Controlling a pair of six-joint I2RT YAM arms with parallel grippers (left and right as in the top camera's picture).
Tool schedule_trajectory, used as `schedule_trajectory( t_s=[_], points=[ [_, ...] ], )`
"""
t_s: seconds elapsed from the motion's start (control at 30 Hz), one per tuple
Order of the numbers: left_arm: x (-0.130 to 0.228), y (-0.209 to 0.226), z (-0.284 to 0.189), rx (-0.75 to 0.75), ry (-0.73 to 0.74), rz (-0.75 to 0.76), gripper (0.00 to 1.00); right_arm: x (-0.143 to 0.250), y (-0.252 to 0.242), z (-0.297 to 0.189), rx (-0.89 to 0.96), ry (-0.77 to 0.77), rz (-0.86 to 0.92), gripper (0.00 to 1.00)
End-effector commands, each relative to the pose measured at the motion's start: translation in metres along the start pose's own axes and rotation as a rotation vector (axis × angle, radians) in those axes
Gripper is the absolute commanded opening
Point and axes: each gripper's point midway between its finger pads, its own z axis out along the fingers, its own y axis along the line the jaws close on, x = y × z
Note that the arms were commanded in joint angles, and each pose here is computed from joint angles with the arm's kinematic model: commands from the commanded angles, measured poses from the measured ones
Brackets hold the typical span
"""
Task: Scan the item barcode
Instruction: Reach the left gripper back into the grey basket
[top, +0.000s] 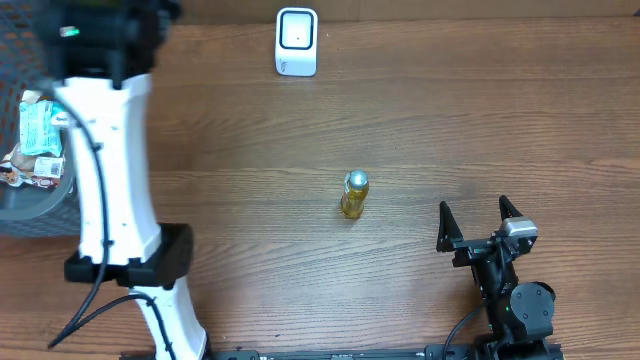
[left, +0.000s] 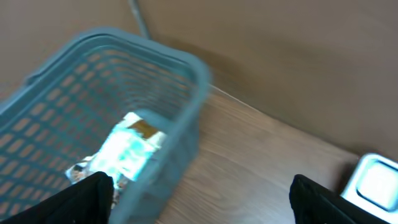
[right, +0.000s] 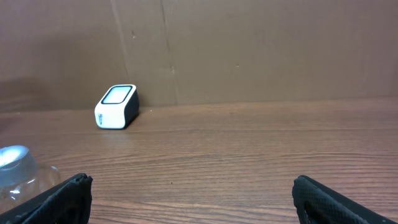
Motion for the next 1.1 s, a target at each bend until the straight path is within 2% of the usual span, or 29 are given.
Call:
schedule_trajectory(
  t_s=[0.0, 0.17, 0.27, 0.33, 0.4, 0.43, 0.6, 0.73, 0.9, 1.0, 1.07],
  points=[
    [-0.011, 0.051, 0.014, -0.005, 0.027, -0.081, 0.85, 0.002, -0.002, 0.000, 0.004, -0.002, -0.004, 1.00],
    [-0.007, 0.118, 0.041, -0.053, 0.097, -0.191, 0.86, 0.002, -0.002, 0.000, 0.004, -0.002, -0.004, 1.00],
    [-0.006, 0.162, 0.049, -0.105, 0.112, -0.256, 0.91, 0.002, -0.002, 0.000, 0.004, -0.002, -0.004, 1.00],
    [-0.002, 0.188, 0.051, -0.148, 0.126, -0.290, 0.99, 0.002, -0.001, 0.000, 0.004, -0.002, -0.004, 1.00],
    [0.003, 0.208, 0.054, -0.162, 0.145, -0.307, 1.00, 0.002, -0.002, 0.000, 0.004, -0.002, -0.004, 1.00],
    [0.006, 0.215, 0.061, -0.124, 0.169, -0.288, 1.00, 0.002, -0.002, 0.000, 0.004, -0.002, -0.004, 1.00],
    [0.024, 0.212, 0.092, -0.011, 0.250, -0.195, 1.00, 0.002, -0.002, 0.000, 0.004, -0.002, -0.004, 1.00],
    [0.056, 0.205, 0.133, 0.028, 0.355, -0.111, 1.00, 0.002, -0.002, 0.000, 0.004, -0.002, -0.004, 1.00],
    [0.113, 0.171, 0.182, 0.236, 0.513, 0.012, 0.97, 0.002, -0.002, 0.000, 0.004, -0.002, -0.004, 1.00],
    [0.154, 0.164, 0.210, 0.282, 0.620, 0.034, 0.97, 0.002, -0.002, 0.000, 0.004, -0.002, -0.004, 1.00],
    [0.168, 0.162, 0.222, 0.289, 0.651, 0.032, 0.97, 0.002, -0.002, 0.000, 0.004, -0.002, -0.004, 1.00]
  ],
)
